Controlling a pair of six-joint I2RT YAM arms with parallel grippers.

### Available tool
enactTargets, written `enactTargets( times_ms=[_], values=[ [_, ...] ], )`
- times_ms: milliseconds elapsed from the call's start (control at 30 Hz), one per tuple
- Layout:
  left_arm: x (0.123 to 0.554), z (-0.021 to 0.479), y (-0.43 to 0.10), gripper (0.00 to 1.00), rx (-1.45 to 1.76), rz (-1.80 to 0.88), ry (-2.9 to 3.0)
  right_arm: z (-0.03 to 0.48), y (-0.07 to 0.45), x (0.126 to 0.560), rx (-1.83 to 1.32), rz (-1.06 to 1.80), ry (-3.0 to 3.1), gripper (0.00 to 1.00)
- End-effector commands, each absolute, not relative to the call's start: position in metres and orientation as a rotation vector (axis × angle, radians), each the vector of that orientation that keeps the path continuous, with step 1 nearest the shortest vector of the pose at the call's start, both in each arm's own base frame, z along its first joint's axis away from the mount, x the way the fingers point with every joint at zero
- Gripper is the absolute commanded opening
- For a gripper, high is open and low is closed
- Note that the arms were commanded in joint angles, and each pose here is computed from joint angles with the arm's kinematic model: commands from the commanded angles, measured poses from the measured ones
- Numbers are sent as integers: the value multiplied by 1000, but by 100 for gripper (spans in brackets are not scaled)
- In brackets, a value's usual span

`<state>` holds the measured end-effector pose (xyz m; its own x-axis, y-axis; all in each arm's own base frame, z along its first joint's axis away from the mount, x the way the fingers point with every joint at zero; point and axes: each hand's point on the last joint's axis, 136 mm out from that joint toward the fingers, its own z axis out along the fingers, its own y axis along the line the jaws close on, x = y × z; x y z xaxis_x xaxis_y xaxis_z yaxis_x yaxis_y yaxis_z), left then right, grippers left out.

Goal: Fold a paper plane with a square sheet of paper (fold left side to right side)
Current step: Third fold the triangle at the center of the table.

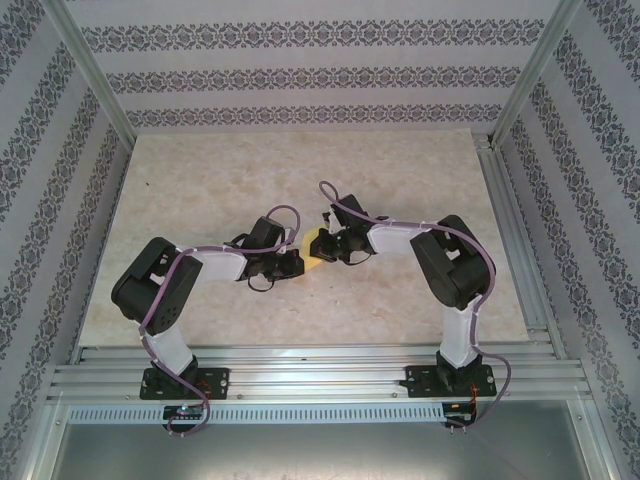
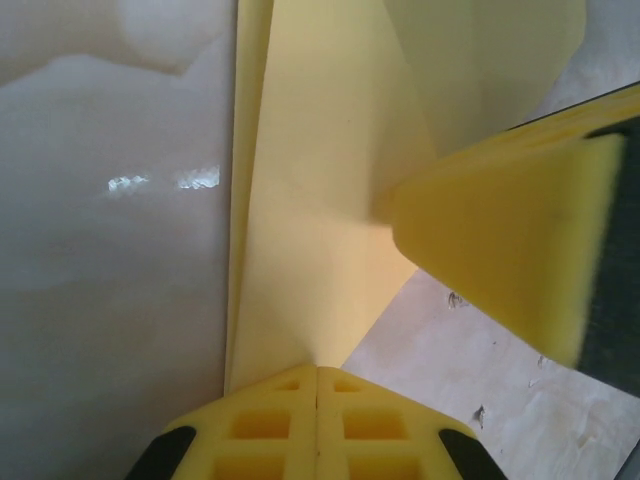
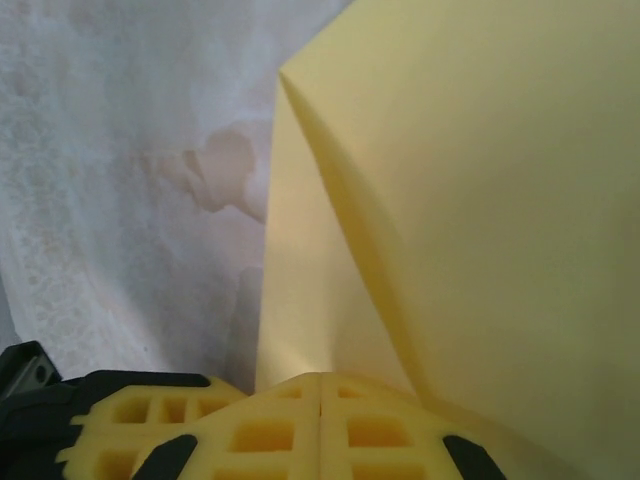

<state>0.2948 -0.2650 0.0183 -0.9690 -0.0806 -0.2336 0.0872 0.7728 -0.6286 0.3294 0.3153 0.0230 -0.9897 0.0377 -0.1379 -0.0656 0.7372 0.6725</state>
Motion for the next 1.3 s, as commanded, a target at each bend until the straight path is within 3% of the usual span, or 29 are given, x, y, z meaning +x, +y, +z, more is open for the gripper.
enactTargets(
  times_ms=[0, 167, 433, 800, 1100, 1267],
  values=[
    [266, -7, -247, 3, -20, -877, 2862, 13, 311, 339, -12, 1024, 2801, 3],
    [265, -6, -247, 3, -18, -876, 2863, -8, 298, 332, -2, 926, 2877, 3],
    [251, -1, -235, 17, -17, -843, 2876, -17, 282, 327, -2, 827, 2922, 2],
    [241, 15, -219, 12, -49, -856, 2843, -9, 288, 331, -27, 875, 2894, 3],
    [288, 99, -212, 31, -16, -939, 2643, 78, 301, 356, -123, 1036, 2671, 15],
    [307, 98, -230, 30, -7, -1047, 2640, 127, 265, 358, -98, 978, 2577, 22]
  ],
)
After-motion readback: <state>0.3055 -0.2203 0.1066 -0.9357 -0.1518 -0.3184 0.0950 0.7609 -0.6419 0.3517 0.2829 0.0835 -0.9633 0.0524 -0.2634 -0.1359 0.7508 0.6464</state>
